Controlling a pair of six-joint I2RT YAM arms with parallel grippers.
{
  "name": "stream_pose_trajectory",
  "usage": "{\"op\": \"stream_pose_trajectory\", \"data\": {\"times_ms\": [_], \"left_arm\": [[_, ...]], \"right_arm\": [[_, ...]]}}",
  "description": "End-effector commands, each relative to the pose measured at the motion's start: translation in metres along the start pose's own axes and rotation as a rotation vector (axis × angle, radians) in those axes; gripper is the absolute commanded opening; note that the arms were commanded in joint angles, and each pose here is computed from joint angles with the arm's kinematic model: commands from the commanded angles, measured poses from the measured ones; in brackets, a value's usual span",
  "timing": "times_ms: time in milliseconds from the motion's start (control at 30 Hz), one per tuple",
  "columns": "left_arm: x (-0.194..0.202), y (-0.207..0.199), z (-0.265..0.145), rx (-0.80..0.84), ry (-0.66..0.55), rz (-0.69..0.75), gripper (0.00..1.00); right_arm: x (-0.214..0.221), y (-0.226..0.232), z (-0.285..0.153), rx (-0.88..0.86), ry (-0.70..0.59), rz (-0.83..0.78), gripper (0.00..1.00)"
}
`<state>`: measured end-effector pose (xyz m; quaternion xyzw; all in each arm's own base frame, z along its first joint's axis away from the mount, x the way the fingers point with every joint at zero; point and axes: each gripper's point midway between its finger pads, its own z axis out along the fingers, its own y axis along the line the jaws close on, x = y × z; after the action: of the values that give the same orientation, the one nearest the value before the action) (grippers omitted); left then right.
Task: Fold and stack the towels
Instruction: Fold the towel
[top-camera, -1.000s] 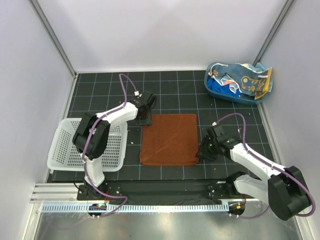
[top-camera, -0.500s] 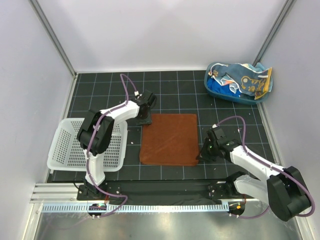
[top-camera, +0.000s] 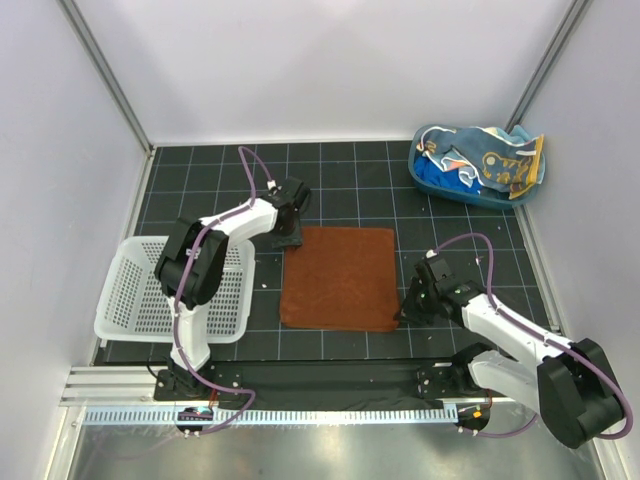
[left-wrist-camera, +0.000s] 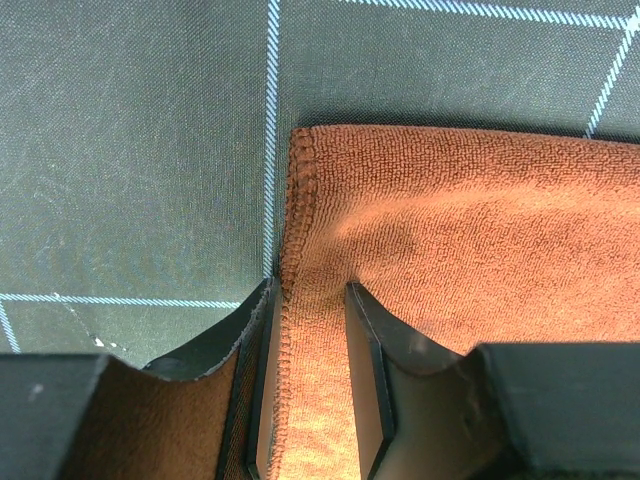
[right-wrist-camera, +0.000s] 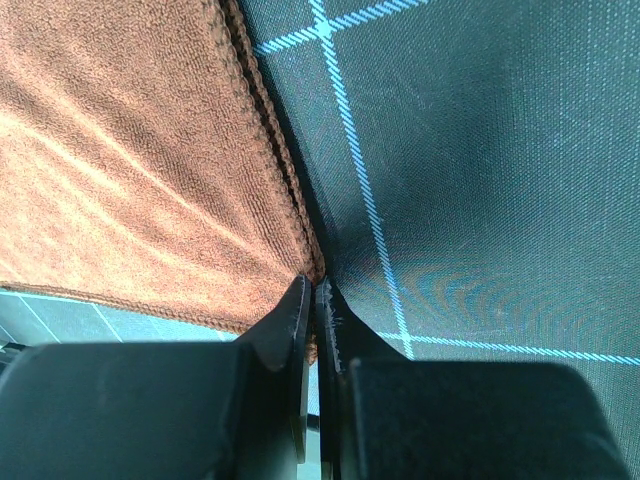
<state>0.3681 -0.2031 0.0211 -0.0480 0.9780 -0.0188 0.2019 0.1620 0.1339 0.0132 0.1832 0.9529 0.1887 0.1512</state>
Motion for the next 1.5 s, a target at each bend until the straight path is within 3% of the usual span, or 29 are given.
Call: {"op": "stream_pose_trajectory", "data": {"times_ms": [0, 100, 200, 500, 767, 1000, 1233, 1467], "left_arm": [[-0.012, -0.002, -0.002, 0.017, -0.018, 0.007, 0.36], [-0.017, -0.007, -0.009, 0.045, -0.025, 0.010, 0.38], [-0.026, -0.013, -0.020, 0.074, -0.046, 0.012, 0.39], [-0.051, -0.020, -0.035, 0.098, -0.102, 0.026, 0.44], [-0.061, -0.016, -0.019, 0.085, -0.091, 0.011, 0.45], [-0.062, -0.012, -0.003, 0.072, -0.076, 0.015, 0.46], [-0.063, -0.009, 0.010, 0.086, -0.063, -0.008, 0.46], [-0.063, -0.009, 0.019, 0.084, -0.064, -0.008, 0.45]], "right_arm": [[0.002, -0.013, 0.000, 0.061, 0.003, -0.019, 0.07], [-0.002, -0.009, -0.003, 0.053, -0.010, -0.040, 0.16], [-0.023, 0.007, -0.016, 0.042, -0.062, -0.072, 0.36], [-0.101, 0.040, -0.042, 0.073, -0.320, -0.180, 0.61], [-0.176, 0.082, -0.012, 0.070, -0.447, -0.284, 0.62], [-0.216, 0.086, 0.022, 0.139, -0.440, -0.308, 0.62], [-0.232, 0.080, 0.044, 0.196, -0.414, -0.331, 0.59], [-0.238, 0.074, 0.056, 0.191, -0.397, -0.313, 0.49]]}}
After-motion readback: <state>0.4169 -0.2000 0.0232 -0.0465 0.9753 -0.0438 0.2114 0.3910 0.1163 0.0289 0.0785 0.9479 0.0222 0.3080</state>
